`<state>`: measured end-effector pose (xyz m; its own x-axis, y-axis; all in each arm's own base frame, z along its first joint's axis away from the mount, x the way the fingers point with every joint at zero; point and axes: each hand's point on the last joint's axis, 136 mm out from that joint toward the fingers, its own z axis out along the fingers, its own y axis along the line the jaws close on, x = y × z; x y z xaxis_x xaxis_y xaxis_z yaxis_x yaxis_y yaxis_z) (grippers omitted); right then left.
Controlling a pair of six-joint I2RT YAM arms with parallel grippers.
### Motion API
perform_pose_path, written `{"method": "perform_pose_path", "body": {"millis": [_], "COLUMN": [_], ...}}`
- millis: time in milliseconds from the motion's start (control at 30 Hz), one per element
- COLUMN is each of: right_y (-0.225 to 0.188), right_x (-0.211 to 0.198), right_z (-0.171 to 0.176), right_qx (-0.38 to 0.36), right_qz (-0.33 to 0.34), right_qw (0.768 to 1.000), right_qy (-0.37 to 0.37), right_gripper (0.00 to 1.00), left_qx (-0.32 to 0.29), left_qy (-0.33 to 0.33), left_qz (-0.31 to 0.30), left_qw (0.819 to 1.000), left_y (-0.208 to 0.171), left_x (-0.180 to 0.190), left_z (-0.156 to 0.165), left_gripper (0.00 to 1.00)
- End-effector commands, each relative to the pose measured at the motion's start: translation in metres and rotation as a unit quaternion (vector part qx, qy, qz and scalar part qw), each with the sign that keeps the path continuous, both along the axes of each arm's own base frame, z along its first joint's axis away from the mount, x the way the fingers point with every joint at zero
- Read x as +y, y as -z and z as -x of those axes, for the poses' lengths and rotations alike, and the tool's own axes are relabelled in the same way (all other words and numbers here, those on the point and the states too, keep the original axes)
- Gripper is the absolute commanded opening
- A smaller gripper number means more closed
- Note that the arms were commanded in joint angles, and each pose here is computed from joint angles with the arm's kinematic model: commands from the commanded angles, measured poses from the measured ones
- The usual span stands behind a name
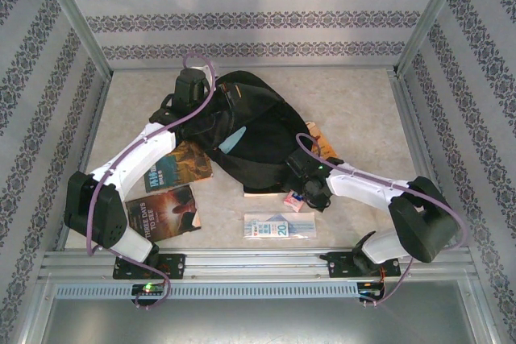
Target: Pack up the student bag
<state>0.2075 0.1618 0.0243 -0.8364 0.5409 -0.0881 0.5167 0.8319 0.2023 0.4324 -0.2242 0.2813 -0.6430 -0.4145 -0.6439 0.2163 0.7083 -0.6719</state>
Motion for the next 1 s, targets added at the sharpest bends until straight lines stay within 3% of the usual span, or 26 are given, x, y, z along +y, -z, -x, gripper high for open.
{"method": "perform_pose_path", "body": {"millis": [0, 133, 633, 833, 967], "right_y": [0.004, 0.005, -0.017, -0.065, -0.126], "right_x": [-0.002, -0.001, -0.024, -0.037, -0.032], "right_z": [-0.001, -0.001, -0.007, -0.022, -0.041], "right_qx": [0.0, 0.003, -0.033, -0.101, -0.203], "right_qz": [-0.008, -0.005, 0.004, -0.007, -0.031], "right_qw": [1.0, 1.0, 0.999, 0.995, 0.977], "right_qy": [0.019, 0.013, 0.007, -0.005, -0.052], "right_gripper": [0.77, 0.64, 0.53, 0.53, 0.53], "left_qx": [-0.032, -0.032, -0.035, -0.042, -0.046], "left_qy": [-0.009, -0.008, -0.006, -0.002, 0.0], "left_qz": [0.016, 0.017, 0.016, 0.014, 0.015], "left_qw": [0.999, 0.999, 0.999, 0.999, 0.999], "left_y": [-0.023, -0.022, -0.025, -0.032, -0.036], "left_x": [0.008, 0.008, 0.006, 0.005, 0.004], "left_z": [-0.001, 0.0, -0.002, -0.003, -0.003], "left_gripper": [0.0, 0.0, 0.0, 0.0, 0.0]}}
